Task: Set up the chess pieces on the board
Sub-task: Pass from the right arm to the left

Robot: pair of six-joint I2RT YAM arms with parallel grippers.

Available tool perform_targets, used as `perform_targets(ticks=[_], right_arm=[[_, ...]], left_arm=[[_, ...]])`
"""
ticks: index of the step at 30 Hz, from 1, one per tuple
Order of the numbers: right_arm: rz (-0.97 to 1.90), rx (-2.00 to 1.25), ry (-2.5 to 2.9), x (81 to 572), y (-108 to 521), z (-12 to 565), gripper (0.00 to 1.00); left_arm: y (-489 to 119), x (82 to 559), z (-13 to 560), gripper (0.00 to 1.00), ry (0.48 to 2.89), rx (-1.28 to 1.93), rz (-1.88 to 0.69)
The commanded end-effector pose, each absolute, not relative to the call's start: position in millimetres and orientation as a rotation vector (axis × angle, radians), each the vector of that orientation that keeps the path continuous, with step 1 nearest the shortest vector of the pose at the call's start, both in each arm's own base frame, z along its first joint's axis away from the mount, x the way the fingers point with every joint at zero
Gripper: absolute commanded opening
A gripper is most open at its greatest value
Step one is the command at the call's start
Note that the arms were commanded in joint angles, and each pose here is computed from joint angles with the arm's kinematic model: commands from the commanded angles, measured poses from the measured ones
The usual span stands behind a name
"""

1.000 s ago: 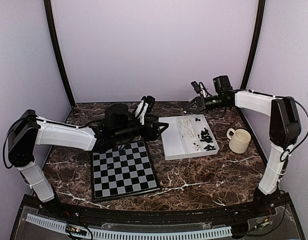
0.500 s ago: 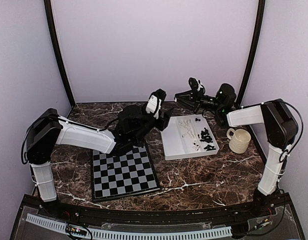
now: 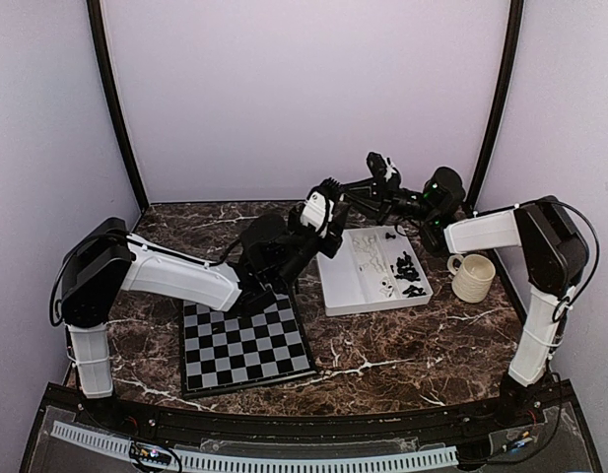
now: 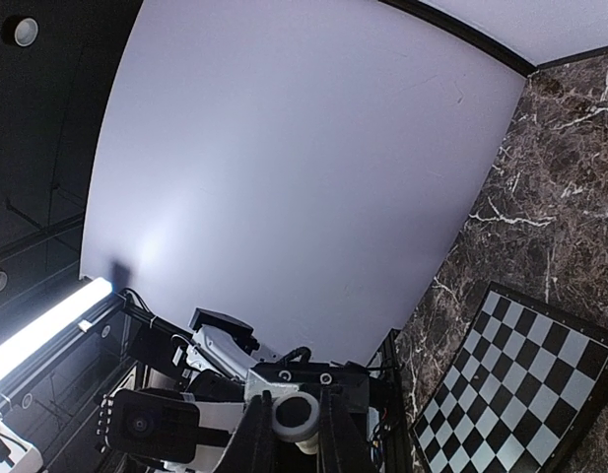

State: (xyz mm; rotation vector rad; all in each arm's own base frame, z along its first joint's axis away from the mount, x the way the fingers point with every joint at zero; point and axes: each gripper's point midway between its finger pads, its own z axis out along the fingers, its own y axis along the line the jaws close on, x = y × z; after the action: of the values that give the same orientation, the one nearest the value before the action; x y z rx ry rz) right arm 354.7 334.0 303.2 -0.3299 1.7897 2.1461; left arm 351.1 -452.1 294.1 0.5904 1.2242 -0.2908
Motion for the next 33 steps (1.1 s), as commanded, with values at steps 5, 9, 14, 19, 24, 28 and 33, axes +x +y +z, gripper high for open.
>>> perform_targets(ticks=[5,9,14,19,24,28,33], right_arm=[[2.128,-0.388,1.717,343,331,322,0.07],[2.129,-0.392,1.713,341,332,324,0.07],[2.133,-0.402,1.711,338,334,325,0.08],[2.134,-0.421,1.714,333,337,325,0.09],[2.133,-0.437,1.705,329,336,329,0.09],[2.109,-0.475,1.714,326,335,328,0.18],[1.976,-0.499,1.782,343,315,313,0.52]], left_arm=[[-443,349,329,0.35,1.149,0.495,-0.276],[-445,351,325,0.31,1.161,0.503,-0.270],[-448,353,320,0.28,1.176,0.511,-0.267],[-448,356,323,0.21,1.180,0.494,-0.265],[-444,356,326,0.07,1.180,0.480,-0.254],[-437,352,335,0.00,1.182,0.498,-0.236],[-418,348,339,0.00,1.264,0.567,-0.234]])
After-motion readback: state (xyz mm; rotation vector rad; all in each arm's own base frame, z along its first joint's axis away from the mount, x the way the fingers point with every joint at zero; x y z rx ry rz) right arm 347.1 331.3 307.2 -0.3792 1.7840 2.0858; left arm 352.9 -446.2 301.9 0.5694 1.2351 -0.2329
